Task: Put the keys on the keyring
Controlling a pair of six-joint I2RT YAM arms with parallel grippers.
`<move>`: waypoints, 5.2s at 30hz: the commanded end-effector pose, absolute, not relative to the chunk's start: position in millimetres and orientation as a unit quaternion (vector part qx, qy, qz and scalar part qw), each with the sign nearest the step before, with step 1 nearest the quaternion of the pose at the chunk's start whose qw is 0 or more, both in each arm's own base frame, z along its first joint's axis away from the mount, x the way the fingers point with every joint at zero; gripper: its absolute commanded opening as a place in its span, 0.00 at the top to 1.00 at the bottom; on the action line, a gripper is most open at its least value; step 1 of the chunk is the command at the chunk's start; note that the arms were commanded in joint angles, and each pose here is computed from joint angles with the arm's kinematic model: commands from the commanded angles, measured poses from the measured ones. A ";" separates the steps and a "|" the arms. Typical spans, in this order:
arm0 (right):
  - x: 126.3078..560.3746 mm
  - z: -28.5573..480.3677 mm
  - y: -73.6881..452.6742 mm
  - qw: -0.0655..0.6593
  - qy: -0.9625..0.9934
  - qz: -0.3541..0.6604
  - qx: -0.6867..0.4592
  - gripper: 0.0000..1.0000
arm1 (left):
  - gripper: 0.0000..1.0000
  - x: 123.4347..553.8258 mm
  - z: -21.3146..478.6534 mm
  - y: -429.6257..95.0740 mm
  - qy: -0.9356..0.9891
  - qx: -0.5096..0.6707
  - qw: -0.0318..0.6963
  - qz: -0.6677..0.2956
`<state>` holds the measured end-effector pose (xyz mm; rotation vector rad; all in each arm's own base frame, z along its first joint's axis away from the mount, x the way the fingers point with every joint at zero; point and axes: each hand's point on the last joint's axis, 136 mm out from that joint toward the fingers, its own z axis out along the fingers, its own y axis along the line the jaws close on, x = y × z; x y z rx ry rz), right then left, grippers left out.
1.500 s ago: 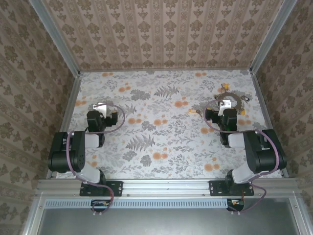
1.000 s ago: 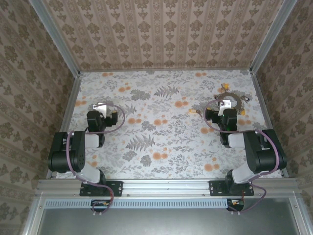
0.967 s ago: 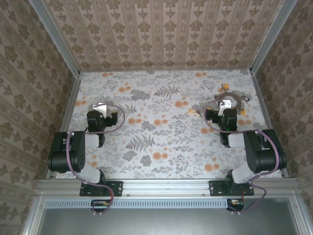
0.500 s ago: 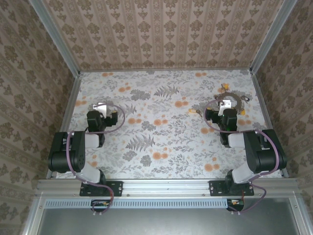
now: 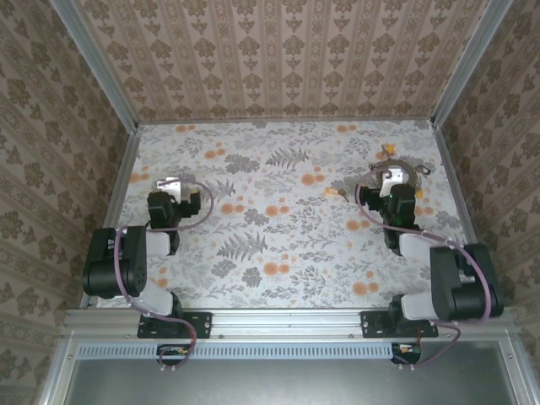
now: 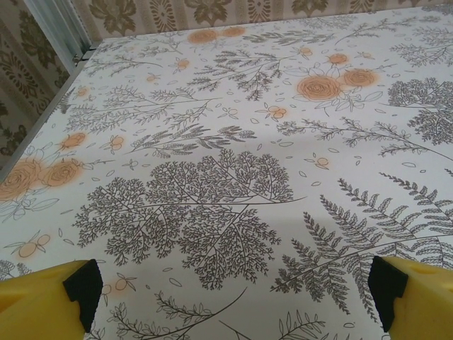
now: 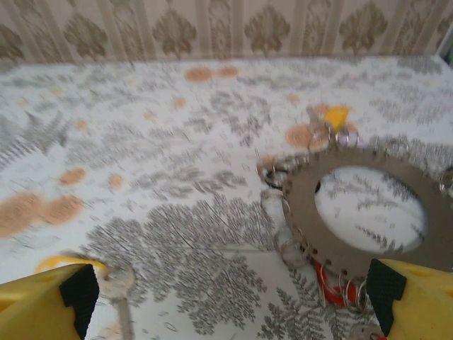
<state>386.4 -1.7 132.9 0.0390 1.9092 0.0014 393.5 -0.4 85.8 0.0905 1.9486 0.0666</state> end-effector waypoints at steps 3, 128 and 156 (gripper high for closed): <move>375.2 224.6 2.3 0.624 0.781 0.023 0.021 0.00 | 0.00 392.7 102.5 0.2 0.811 0.030 0.584 0.022; 267.7 40.6 236.7 -0.019 0.964 0.254 -0.073 0.34 | 0.00 267.9 166.0 -160.7 0.864 0.274 0.421 -0.037; 299.5 128.6 295.7 0.106 0.947 0.262 -0.152 0.41 | 0.03 247.2 148.9 -114.5 0.909 -0.035 0.298 -0.290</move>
